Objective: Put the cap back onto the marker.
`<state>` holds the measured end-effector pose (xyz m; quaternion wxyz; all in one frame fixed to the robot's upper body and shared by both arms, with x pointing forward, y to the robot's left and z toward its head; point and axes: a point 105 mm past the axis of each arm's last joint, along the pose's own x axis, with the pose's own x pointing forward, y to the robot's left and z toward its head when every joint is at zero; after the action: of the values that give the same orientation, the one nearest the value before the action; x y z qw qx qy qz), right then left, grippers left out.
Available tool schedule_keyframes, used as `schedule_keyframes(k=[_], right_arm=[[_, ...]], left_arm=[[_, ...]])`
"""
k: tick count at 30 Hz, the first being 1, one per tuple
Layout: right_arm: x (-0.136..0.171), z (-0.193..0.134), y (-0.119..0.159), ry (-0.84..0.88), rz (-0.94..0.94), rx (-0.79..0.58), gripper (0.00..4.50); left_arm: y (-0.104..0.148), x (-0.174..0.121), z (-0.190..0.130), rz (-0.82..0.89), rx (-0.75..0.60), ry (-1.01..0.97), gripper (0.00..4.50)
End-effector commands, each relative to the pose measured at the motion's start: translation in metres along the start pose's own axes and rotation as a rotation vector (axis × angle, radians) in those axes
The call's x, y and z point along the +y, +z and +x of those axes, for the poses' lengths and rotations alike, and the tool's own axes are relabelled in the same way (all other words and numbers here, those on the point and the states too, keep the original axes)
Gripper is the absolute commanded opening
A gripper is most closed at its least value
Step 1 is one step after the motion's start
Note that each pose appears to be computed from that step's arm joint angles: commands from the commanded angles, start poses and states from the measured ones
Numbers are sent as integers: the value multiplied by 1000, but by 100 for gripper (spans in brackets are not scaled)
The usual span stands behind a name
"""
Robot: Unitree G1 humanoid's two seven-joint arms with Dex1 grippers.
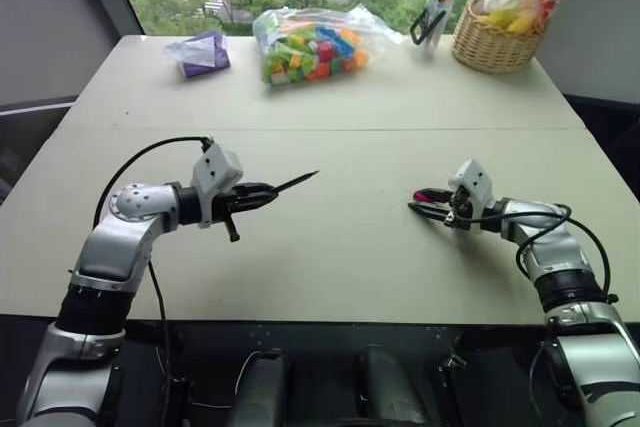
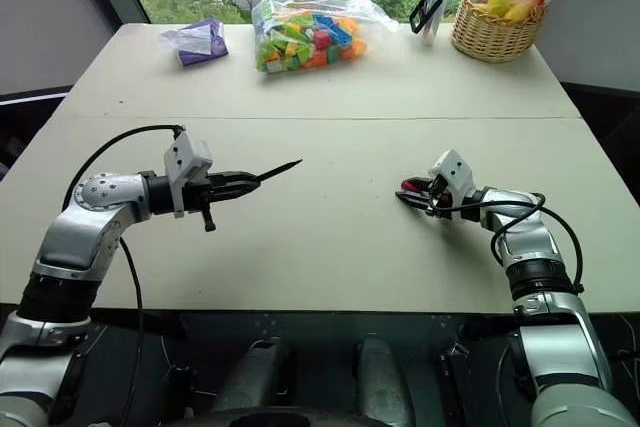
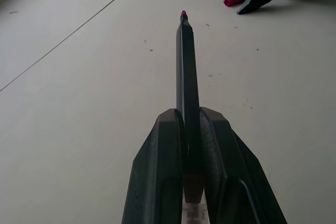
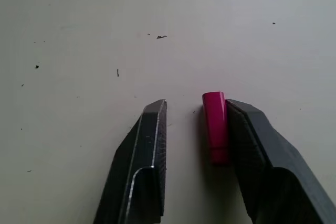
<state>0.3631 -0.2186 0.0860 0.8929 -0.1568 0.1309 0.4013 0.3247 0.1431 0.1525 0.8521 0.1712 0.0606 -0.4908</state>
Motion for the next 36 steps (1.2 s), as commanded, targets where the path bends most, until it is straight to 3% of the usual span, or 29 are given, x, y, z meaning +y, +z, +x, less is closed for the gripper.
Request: schedule_keyframes(k=[1, 6, 14, 19, 25, 36], right_arm=[[0, -8, -19, -10, 25, 82, 6], [2, -6, -11, -10, -30, 77, 6], [26, -1, 75, 61, -404, 0, 6], [56, 9, 102, 127, -603, 2, 6], [80, 18, 112, 169, -692, -2, 6], [82, 18, 119, 161, -719, -4, 6]], left_arm=[[10, 3, 0, 35, -19, 1, 0], [10, 4, 2, 34, -22, -10, 0], [12, -10, 27, 125, -10, -165, 0], [21, -14, 42, 197, -18, -235, 0], [26, -17, 50, 226, -27, -278, 0], [25, -21, 51, 223, -29, -296, 0]])
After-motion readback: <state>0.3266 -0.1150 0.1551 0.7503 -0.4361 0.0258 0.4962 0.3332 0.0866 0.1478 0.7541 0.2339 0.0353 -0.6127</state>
